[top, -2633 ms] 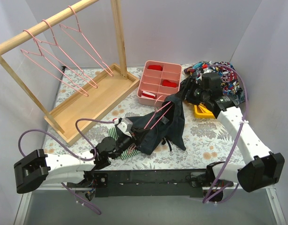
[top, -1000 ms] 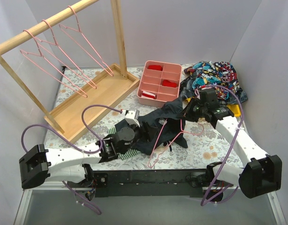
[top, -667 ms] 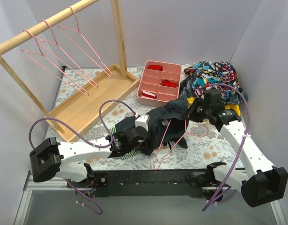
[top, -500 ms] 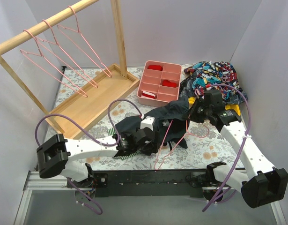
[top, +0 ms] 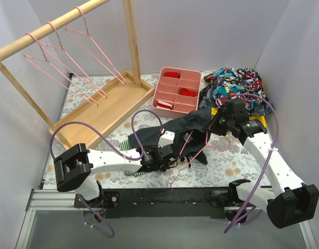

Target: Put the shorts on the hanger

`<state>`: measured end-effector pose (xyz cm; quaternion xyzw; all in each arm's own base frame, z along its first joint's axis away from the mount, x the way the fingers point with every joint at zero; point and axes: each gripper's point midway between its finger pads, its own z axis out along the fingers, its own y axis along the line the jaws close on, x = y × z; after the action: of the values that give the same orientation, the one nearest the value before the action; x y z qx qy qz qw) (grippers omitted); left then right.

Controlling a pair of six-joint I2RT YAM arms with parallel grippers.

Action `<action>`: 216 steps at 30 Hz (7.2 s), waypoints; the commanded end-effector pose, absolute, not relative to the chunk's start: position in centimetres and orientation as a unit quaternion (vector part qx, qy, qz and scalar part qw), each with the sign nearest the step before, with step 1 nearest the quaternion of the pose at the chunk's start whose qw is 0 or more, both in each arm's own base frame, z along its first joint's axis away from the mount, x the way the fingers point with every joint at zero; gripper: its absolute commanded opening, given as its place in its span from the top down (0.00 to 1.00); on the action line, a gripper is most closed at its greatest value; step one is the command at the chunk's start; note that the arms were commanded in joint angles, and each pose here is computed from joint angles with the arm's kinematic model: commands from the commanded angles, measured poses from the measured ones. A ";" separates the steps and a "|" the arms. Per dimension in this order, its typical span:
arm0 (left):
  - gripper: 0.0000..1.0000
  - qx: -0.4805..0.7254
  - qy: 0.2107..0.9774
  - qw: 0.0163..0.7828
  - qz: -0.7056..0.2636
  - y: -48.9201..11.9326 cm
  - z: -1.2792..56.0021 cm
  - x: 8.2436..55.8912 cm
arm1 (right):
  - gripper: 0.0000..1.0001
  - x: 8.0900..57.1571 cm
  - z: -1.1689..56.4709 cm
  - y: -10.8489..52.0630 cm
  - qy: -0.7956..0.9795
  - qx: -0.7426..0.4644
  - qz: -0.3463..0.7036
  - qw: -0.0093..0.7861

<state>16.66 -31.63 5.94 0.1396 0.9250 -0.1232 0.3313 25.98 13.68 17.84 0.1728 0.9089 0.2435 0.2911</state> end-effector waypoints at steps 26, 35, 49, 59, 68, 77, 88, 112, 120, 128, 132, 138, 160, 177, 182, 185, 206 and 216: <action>1.00 0.111 0.898 0.327 -0.274 -27.6 21.4 13.0 | 0.99 32.5 25.5 13.1 0.845 0.320 0.244 0.353; 1.00 0.093 0.859 0.369 -0.342 -31.5 29.2 15.4 | 0.99 33.0 27.6 16.2 0.852 0.327 0.253 0.322; 1.00 0.084 0.865 0.366 -0.332 -31.5 25.0 25.2 | 0.99 32.2 21.0 19.8 0.901 0.302 0.244 0.194; 0.79 0.138 0.871 0.334 -0.334 -31.1 20.2 23.1 | 0.99 31.8 14.1 21.7 0.921 0.296 0.232 0.100; 0.42 0.183 0.876 0.314 -0.319 -29.8 19.5 21.2 | 0.99 31.2 11.7 21.9 0.926 0.296 0.224 0.071; 0.35 0.240 0.879 0.386 -0.141 -26.7 18.1 19.2 | 0.99 30.9 11.4 21.8 0.926 0.300 0.221 0.065; 0.27 0.338 0.818 0.464 0.042 -27.5 16.1 20.6 | 0.99 30.4 11.9 21.4 0.930 0.295 0.211 0.065; 1.00 0.371 0.743 0.556 -0.023 -32.6 15.5 23.1 | 0.88 29.0 15.8 21.4 0.925 0.253 0.262 0.106; 1.00 0.329 0.757 0.544 -0.155 -32.7 20.0 20.2 | 0.01 30.7 23.0 21.0 0.905 0.170 0.310 0.239; 1.00 0.274 0.772 0.524 -0.234 -30.5 25.1 19.3 | 0.01 32.3 36.6 20.0 0.832 0.059 0.339 0.435; 1.00 0.251 0.775 0.513 -0.271 -29.3 29.0 19.2 | 0.01 31.0 41.9 19.6 0.775 -0.019 0.353 0.524; 1.00 0.240 0.768 0.511 -0.302 -28.2 37.3 18.9 | 0.07 29.1 43.3 18.6 0.751 -0.092 0.326 0.566; 1.00 0.011 0.734 0.577 -0.358 -25.3 45.1 21.5 | 0.09 28.9 39.8 13.9 0.792 0.013 0.235 0.564; 1.00 -0.129 0.669 0.675 -0.284 -22.0 53.4 26.2 | 0.10 28.9 39.3 14.0 0.811 0.013 0.229 0.539; 1.00 -0.140 0.658 0.691 -0.264 -21.9 53.9 27.1 | 0.11 29.0 39.0 14.4 0.810 0.014 0.238 0.535; 1.00 -0.156 0.651 0.700 -0.250 -22.6 53.6 28.1 | 0.12 29.1 38.9 14.8 0.812 0.013 0.245 0.530; 1.00 -0.223 0.633 0.729 -0.132 -27.1 50.5 37.6 | 0.12 28.4 38.3 15.5 0.821 0.001 0.251 0.513; 1.00 -0.262 0.636 0.721 -0.089 -23.8 48.7 42.3 | 0.12 28.6 37.9 16.0 0.824 -0.010 0.252 0.508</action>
<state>41.51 -26.39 46.32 -0.2210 0.6599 -0.0801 0.7136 28.73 15.46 36.76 0.0018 0.8309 0.2427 0.5006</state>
